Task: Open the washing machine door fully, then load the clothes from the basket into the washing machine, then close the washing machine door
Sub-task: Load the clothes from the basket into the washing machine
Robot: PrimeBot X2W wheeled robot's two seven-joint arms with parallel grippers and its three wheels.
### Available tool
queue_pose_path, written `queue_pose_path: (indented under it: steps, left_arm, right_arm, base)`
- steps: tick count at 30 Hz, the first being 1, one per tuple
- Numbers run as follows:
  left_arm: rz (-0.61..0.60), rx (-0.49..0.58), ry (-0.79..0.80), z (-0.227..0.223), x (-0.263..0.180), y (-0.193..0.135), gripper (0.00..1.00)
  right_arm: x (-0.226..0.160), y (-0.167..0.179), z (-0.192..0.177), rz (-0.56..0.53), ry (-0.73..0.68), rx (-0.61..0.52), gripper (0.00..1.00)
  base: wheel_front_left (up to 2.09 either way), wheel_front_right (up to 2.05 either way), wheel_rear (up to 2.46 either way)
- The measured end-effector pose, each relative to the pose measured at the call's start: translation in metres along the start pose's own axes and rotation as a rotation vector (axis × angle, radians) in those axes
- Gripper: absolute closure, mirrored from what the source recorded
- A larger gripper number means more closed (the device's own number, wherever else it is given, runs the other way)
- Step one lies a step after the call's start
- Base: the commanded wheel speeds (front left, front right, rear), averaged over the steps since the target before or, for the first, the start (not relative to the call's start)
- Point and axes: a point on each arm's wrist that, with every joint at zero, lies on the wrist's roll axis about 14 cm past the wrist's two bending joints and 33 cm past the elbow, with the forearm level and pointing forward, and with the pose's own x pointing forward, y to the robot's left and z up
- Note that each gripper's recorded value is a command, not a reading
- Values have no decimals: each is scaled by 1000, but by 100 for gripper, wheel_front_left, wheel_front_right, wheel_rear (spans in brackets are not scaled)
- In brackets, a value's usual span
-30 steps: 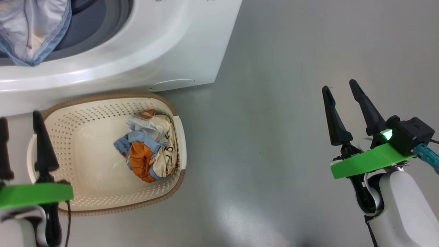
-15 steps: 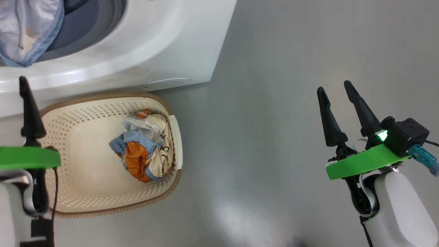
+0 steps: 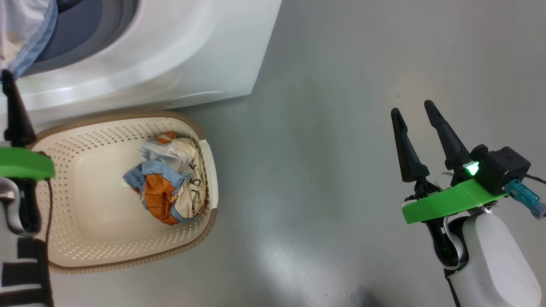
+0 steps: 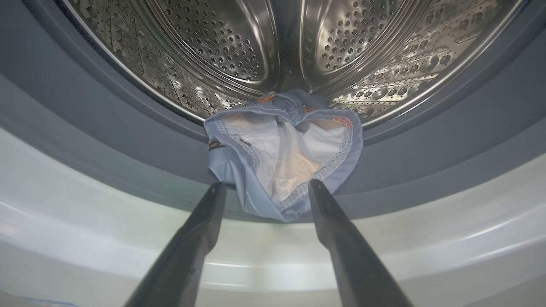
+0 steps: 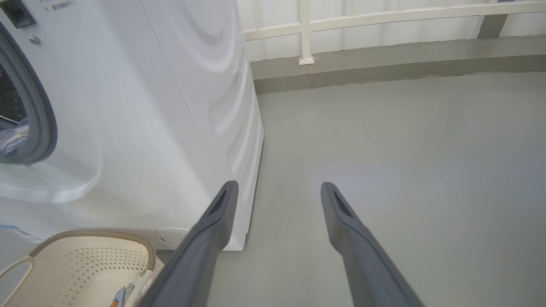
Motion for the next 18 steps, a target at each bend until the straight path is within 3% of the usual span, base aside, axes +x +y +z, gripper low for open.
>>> queue_pose_path:
  steps: [12, 13, 14, 16, 18]
  left_arm:
    - [16, -3, 36, -11, 8, 3, 0]
    - [17, -4, 38, -12, 8, 4, 4]
    - [19, -5, 39, -12, 9, 4, 22]
    - [21, -5, 36, -11, 11, 4, 49]
    - [19, 1, 38, -12, 12, 3, 60]
  right_arm:
    - [-2, -4, -1, -13, 3, -2, 0]
    - [-2, -4, -1, -13, 3, -2, 0]
    - [-2, -4, -1, -14, 3, -2, 0]
    - [-1, -5, -2, -15, 4, -2, 0]
    - [-1, -5, -1, -15, 4, -2, 0]
  base:
    - [0, 0, 0]
    - [0, 0, 0]
    - [0, 0, 0]
    - [0, 0, 0]
    - [0, 0, 0]
